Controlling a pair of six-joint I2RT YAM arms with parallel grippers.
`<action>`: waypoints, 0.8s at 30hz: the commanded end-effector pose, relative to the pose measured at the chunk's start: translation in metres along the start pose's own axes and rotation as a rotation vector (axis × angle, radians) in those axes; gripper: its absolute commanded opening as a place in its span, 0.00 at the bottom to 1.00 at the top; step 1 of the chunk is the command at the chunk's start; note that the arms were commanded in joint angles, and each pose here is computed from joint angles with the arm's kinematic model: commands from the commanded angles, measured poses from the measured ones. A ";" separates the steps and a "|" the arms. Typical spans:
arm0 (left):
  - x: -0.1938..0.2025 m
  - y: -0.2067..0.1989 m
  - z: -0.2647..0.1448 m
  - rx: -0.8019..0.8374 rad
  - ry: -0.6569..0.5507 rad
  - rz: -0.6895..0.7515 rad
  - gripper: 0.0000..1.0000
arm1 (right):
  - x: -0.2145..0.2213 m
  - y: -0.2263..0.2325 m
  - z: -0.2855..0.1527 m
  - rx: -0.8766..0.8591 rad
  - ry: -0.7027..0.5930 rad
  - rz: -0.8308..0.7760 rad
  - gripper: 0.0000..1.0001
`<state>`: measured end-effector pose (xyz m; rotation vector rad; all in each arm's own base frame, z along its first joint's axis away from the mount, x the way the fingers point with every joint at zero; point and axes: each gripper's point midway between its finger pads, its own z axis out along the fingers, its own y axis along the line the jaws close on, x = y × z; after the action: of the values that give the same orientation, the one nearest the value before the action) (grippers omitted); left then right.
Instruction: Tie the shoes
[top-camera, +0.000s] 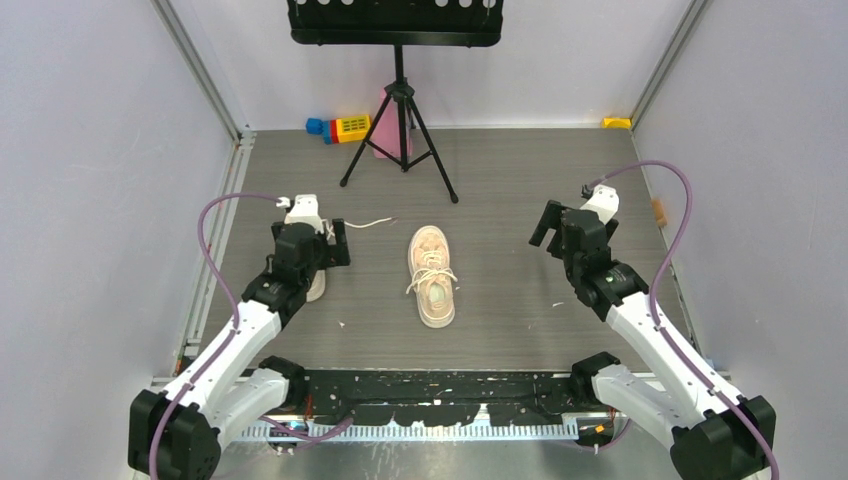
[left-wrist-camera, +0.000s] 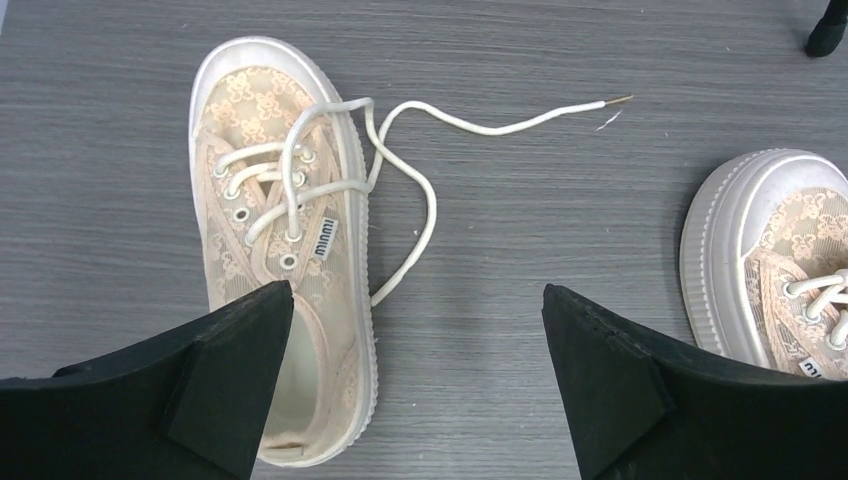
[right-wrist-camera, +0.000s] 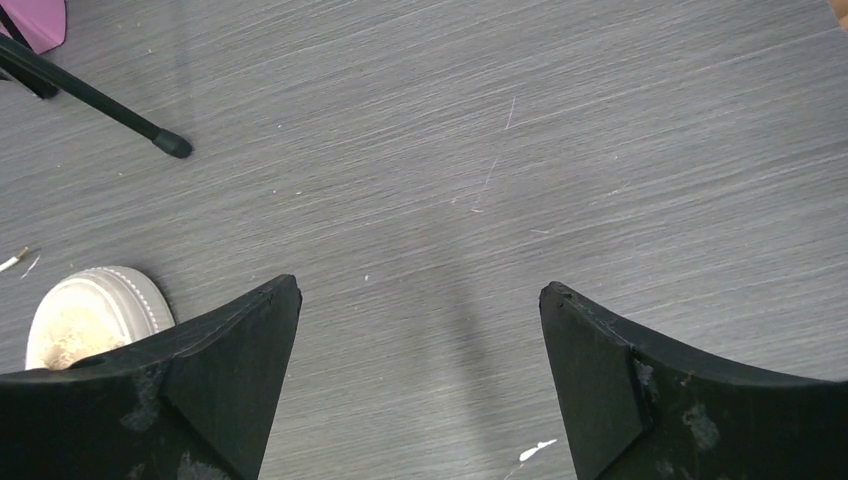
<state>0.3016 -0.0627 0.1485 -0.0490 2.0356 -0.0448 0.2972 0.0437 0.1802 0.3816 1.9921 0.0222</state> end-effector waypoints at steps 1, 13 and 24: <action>-0.019 -0.002 0.008 0.010 -0.100 0.033 0.97 | -0.006 0.003 0.009 -0.043 -0.088 -0.009 0.95; -0.010 0.047 0.049 -0.170 -0.270 0.245 0.97 | 0.003 -0.044 0.063 0.125 -0.190 -0.080 0.94; 0.017 0.057 0.103 -0.069 -0.254 0.120 0.95 | 0.023 -0.062 0.121 0.119 -0.283 -0.142 0.93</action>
<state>0.3588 -0.0088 0.0599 0.0932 1.9337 0.2284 0.3442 -0.0169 0.0502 0.2841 1.9720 -0.2841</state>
